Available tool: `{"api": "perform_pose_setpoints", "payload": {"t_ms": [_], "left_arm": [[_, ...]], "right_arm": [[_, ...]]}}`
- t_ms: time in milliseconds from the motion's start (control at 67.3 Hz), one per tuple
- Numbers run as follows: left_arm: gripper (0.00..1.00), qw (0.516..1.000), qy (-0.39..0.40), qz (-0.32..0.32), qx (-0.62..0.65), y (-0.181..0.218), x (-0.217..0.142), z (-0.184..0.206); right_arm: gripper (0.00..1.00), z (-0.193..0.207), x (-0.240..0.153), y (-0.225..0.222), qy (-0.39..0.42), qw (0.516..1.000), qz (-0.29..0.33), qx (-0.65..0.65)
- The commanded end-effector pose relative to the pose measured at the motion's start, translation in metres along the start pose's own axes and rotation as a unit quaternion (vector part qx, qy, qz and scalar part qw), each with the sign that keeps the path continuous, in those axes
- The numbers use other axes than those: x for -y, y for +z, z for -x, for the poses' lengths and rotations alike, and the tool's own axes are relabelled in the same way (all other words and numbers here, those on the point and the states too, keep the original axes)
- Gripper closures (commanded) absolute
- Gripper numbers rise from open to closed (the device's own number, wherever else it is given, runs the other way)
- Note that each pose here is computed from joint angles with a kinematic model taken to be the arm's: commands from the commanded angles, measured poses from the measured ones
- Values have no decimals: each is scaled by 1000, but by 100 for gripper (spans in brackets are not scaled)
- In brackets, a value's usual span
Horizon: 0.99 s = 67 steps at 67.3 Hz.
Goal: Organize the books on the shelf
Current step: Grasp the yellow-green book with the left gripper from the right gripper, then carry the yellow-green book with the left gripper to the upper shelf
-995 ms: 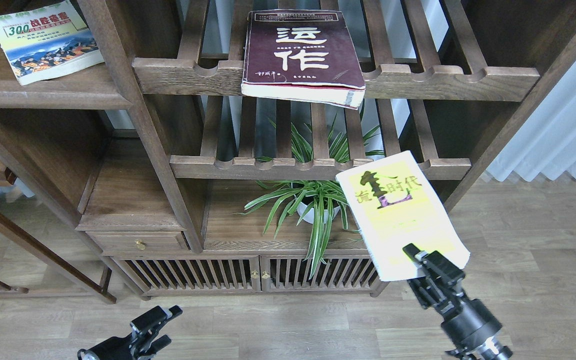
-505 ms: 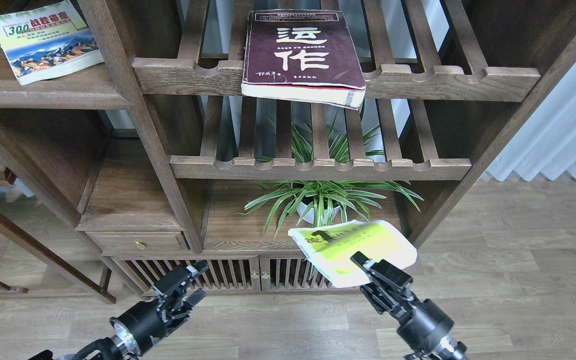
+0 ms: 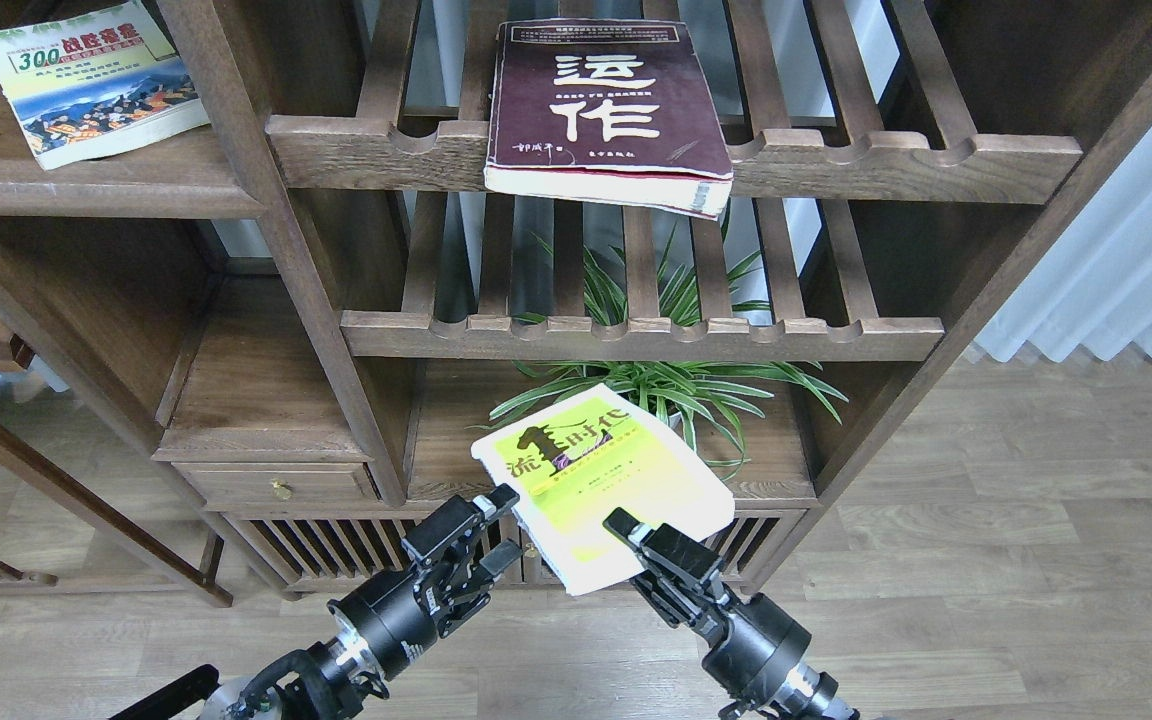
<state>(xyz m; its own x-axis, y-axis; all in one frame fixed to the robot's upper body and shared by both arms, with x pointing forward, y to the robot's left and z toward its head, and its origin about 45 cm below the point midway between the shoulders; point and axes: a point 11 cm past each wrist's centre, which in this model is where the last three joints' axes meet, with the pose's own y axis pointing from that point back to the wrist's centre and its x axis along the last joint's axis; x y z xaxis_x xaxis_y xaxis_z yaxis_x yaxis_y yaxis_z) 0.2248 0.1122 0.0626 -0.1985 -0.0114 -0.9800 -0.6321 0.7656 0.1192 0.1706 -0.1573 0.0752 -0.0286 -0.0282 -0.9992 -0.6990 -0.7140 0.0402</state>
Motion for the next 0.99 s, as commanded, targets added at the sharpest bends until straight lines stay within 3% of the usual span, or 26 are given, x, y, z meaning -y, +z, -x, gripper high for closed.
{"api": "perform_pose_setpoints", "payload": {"t_ms": [0,238,327,416,475,549,564,876,891,921,935,980], "left_arm": [[5,1000,-13,-6,-6,-8,14,5],[11,999,-26,-25,-11,-23,29,12],[22,1000,-26,-14,-7,-14,31,13],[41,1000,-24,-4,-4,-5,33,14],[61,1000,-29,6,-2,2,35,18],[92,999,-43,28,-7,13,36,27],[94,999,-44,30,-7,15,36,28],[100,998,-57,13,7,21,43,41],[100,998,-57,4,8,18,44,42],[100,998,-57,1,8,18,44,42],[100,998,-57,-1,9,17,44,42],[100,998,-57,-4,9,16,44,42]], "right_arm": [[100,-1,0,1,2,1000,2,-1],[100,0,1,1,2,1000,7,-7],[100,0,2,1,2,1000,7,-7],[100,0,2,1,2,1000,7,-7],[100,0,2,1,2,1000,7,-7],[100,0,2,1,2,1000,7,-7],[100,0,2,1,2,1000,7,-7],[96,1,3,1,0,1000,8,-8],[82,2,5,0,-2,1000,9,-10],[72,3,6,-1,-3,1000,10,-12],[61,3,6,-1,-4,1000,11,-14],[47,4,8,-2,-5,1000,13,-18]]}}
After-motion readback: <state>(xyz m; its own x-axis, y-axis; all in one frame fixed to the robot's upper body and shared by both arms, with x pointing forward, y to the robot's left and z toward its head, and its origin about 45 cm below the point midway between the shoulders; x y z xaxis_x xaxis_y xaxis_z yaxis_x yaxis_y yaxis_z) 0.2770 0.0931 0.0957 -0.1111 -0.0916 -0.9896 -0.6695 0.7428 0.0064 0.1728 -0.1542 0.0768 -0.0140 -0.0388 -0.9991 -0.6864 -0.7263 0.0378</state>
